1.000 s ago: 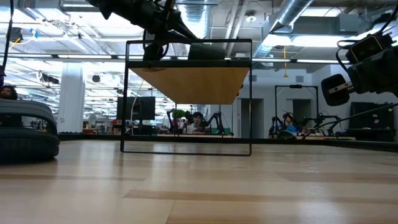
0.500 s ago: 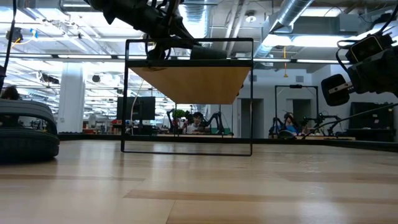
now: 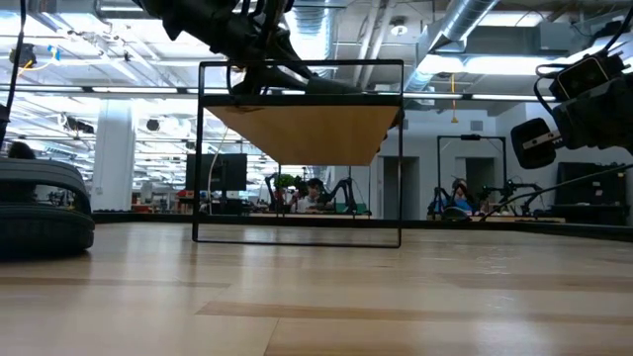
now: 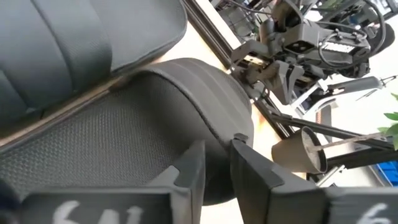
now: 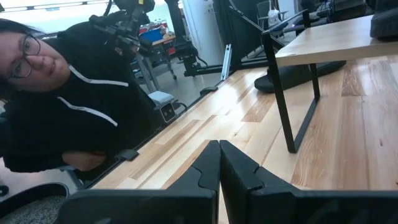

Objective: Pick and place slides into the shelf
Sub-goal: Put the black slide on the shelf

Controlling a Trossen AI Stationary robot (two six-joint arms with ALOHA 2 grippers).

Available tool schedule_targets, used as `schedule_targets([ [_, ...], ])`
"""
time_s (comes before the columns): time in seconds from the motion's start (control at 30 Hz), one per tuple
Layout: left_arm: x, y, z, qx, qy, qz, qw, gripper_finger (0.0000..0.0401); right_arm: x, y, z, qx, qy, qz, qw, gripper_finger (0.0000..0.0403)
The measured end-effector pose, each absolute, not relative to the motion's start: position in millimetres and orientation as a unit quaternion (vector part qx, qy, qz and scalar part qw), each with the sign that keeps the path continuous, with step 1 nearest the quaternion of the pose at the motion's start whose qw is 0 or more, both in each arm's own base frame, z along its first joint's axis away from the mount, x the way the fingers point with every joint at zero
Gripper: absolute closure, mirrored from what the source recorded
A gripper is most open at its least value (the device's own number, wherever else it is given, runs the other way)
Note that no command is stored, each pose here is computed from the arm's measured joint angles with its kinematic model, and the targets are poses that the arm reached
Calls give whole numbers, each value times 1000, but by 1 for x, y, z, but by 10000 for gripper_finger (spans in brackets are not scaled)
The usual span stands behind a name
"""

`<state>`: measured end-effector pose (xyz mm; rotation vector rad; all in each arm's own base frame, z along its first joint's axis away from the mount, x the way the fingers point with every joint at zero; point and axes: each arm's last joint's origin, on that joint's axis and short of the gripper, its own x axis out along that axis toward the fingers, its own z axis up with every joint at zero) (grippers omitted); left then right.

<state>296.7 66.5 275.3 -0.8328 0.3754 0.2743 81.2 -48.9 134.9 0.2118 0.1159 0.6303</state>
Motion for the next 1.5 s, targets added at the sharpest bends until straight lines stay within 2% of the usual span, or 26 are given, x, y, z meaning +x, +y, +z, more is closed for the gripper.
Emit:
schedule_targets([
  [0.3,297,67,275,-399,180,131,889,296,81,-49,135,104,57,309,944,403],
  [0.5,292,66,283,-370,170,128,904,287,81,-49,135,104,57,309,944,403],
  [0.77,265,64,313,-293,127,156,935,287,81,-49,135,104,57,309,944,403],
  [0.93,241,53,332,-201,131,112,964,287,81,-49,135,104,57,309,944,403],
  [1.17,199,31,332,-96,236,45,966,287,81,-49,135,105,57,309,944,403],
  [1.27,181,22,324,-66,309,32,948,287,81,-49,135,105,57,309,943,403],
  [1.5,153,6,304,-73,461,14,884,287,81,-49,135,104,57,309,944,403],
])
